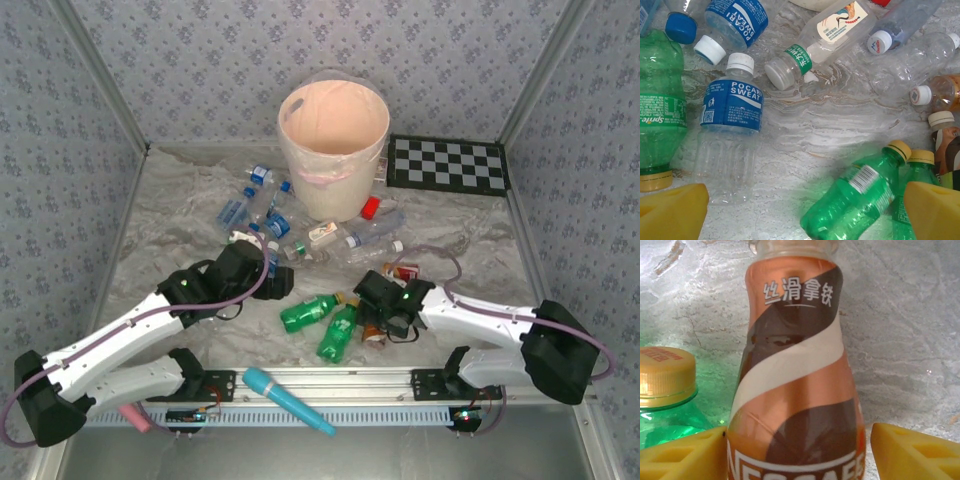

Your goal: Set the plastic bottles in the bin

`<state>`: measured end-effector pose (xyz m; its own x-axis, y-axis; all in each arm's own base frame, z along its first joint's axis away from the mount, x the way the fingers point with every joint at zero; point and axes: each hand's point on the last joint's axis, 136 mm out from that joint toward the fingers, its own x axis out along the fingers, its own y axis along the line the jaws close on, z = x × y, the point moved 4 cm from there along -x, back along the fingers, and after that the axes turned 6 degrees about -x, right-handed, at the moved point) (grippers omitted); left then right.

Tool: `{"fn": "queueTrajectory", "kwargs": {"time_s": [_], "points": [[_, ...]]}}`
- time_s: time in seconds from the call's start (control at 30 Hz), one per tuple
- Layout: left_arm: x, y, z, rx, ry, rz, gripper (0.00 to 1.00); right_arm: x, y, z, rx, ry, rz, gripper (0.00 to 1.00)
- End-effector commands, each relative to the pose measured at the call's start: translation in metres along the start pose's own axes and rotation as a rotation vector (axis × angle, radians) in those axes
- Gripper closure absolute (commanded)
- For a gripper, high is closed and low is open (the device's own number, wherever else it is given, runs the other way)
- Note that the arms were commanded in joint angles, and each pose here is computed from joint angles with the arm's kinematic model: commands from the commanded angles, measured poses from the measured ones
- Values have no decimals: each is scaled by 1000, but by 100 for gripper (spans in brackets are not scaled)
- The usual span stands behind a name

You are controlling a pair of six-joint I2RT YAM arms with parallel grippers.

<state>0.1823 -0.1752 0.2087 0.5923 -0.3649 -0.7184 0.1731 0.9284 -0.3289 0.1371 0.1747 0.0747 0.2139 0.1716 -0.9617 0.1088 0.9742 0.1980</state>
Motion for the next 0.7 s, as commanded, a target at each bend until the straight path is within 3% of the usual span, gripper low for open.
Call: {"fn": "queueTrajectory", "kwargs": {"time_s": [0.0, 0.23, 0.67], "points": [[-10, -6, 10, -2, -26, -12, 0, 7, -5, -6, 6, 24, -23, 28], [-14, -6, 10, -4, -27, -24, 0, 6, -5, -4, 5, 16, -33, 39], [-22, -3, 10, -25, -50, -45, 0, -18, -9, 3, 27, -49, 14, 46]]}}
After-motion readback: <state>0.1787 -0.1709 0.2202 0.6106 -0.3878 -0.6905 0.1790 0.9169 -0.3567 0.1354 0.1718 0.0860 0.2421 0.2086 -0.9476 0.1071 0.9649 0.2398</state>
